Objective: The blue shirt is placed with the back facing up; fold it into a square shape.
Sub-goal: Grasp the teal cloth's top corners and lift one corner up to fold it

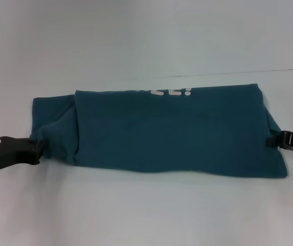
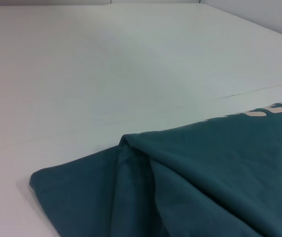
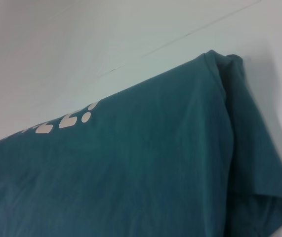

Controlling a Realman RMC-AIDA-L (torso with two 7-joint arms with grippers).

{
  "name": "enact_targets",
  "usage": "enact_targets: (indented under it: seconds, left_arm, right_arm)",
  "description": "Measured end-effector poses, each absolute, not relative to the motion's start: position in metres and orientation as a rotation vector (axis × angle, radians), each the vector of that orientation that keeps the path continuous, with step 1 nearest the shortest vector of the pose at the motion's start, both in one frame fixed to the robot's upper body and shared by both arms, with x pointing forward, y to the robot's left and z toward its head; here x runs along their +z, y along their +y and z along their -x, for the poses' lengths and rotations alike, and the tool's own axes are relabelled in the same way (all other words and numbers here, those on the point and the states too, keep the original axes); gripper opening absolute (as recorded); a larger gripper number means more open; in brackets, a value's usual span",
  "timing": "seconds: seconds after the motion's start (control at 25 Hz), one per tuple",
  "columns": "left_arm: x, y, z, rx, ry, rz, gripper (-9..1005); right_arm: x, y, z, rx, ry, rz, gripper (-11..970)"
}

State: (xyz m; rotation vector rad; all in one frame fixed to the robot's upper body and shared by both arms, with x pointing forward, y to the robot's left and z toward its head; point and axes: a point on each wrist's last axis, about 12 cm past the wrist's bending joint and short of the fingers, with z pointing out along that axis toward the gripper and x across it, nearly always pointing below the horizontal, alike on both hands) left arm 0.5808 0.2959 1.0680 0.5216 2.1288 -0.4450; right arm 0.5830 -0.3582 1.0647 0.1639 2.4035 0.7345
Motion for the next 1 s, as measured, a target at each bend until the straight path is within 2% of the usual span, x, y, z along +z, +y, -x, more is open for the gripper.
enact_targets:
  seconds: [1.0]
  left_arm:
    - [1.068,0.313,-0.576,-0.416,2.132,-0.444,14]
  right_arm:
    - [1.065,-0.403,-0.561,0.699,2.338,-0.303,81]
